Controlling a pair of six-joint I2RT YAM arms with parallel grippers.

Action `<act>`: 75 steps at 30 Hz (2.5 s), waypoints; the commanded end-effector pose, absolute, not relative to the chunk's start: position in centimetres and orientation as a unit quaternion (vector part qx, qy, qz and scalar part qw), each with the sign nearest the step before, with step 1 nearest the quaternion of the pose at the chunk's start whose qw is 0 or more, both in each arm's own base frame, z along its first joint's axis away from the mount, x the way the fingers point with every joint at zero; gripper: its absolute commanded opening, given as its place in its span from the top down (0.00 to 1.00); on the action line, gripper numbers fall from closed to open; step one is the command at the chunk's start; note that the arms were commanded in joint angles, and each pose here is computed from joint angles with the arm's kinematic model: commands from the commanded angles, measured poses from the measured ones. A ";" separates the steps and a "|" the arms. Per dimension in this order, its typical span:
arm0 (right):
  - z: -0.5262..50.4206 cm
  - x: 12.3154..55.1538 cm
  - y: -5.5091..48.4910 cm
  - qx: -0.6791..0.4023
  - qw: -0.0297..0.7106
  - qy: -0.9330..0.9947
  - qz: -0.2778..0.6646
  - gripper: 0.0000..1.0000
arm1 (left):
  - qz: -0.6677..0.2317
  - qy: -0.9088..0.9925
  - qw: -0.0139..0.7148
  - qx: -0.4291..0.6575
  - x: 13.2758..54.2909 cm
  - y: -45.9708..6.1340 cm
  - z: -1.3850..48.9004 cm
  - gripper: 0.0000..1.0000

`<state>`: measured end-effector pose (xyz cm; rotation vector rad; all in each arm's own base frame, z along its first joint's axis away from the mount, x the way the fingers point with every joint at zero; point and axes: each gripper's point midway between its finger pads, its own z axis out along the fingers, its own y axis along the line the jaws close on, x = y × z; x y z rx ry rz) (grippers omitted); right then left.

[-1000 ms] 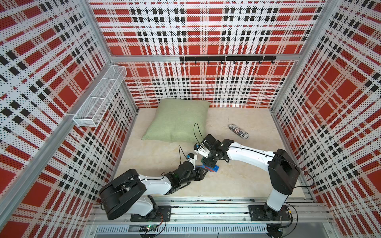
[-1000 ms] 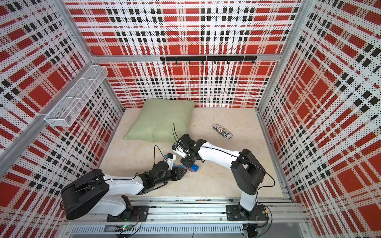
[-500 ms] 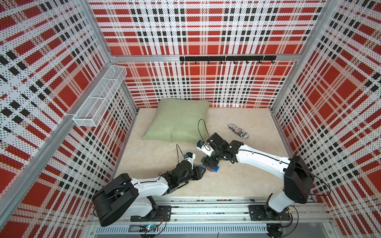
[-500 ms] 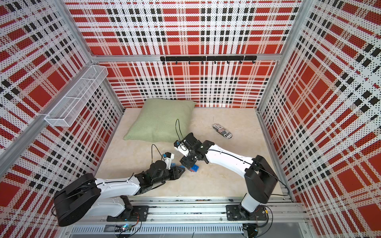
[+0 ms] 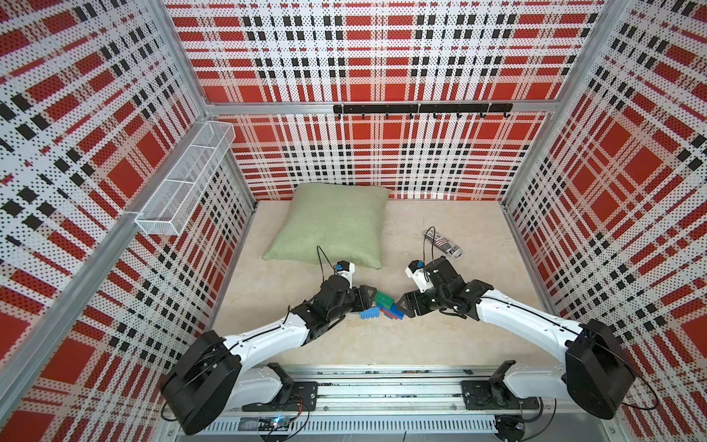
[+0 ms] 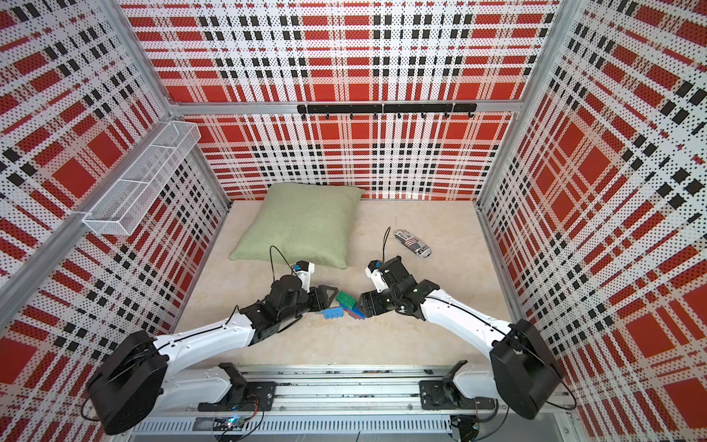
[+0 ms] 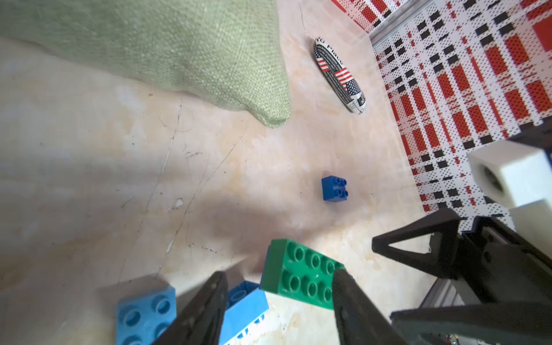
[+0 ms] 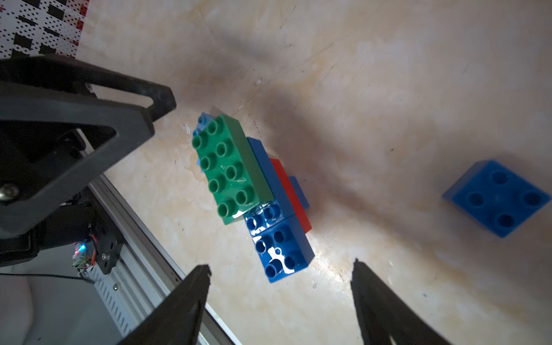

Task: Assemble a heart with lego
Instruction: Assemble the lego brick with the lego brick.

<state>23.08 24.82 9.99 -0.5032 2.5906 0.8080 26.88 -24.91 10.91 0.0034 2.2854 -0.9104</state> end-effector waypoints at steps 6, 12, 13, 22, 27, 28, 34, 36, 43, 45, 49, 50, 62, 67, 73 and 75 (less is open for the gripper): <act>7.9 23.7 25.3 -0.132 0.153 0.918 0.341 0.25 | -0.325 0.890 0.314 0.059 27.0 -25.9 9.3 0.34; 6.9 23.9 25.5 -0.133 0.142 0.920 0.340 0.26 | -0.326 0.890 0.311 0.074 27.0 -26.3 9.4 0.31; 6.7 23.9 25.5 -0.133 0.141 0.921 0.337 0.27 | -0.327 0.889 0.312 0.075 27.1 -26.4 9.4 0.30; 5.0 23.7 24.8 -0.133 0.128 0.930 0.318 0.29 | -0.331 0.888 0.305 0.094 27.0 -27.4 9.4 0.25; 4.6 23.7 24.5 -0.131 0.128 0.932 0.312 0.29 | -0.322 0.890 0.311 0.083 27.1 -26.9 9.5 0.25; 4.5 23.7 24.5 -0.130 0.128 0.933 0.312 0.29 | -0.317 0.891 0.313 0.081 27.0 -26.7 9.5 0.25; 4.4 23.8 24.2 -0.130 0.128 0.935 0.305 0.30 | -0.329 0.886 0.315 0.090 26.5 -27.5 10.2 0.25; 4.4 23.9 24.2 -0.131 0.128 0.935 0.304 0.30 | -0.326 0.886 0.317 0.088 26.5 -27.5 10.1 0.25; 4.5 24.0 24.1 -0.130 0.128 0.937 0.299 0.31 | -0.309 0.897 0.304 0.084 26.3 -26.9 8.3 0.25; 4.7 24.1 24.1 -0.130 0.130 0.936 0.301 0.31 | -0.298 0.904 0.296 0.080 26.3 -26.6 7.4 0.25; 4.5 24.0 23.9 -0.125 0.128 0.938 0.296 0.31 | -0.288 0.911 0.284 0.082 25.6 -26.4 6.3 0.25; 4.5 24.0 23.9 -0.125 0.128 0.938 0.296 0.31 | -0.287 0.912 0.281 0.083 25.4 -26.3 6.0 0.25; 3.7 24.1 23.3 -0.109 0.126 0.945 0.282 0.33 | -0.215 0.946 0.233 0.075 23.5 -23.4 1.9 0.28; 3.8 24.2 23.2 -0.109 0.127 0.945 0.280 0.33 | -0.218 0.941 0.246 0.075 23.6 -23.1 3.0 0.28; 3.8 24.2 23.2 -0.113 0.126 0.945 0.279 0.33 | -0.228 0.940 0.242 0.079 23.9 -24.0 3.3 0.29; 3.7 24.2 23.1 -0.112 0.125 0.946 0.277 0.33 | -0.237 0.936 0.247 0.083 23.7 -24.7 3.9 0.29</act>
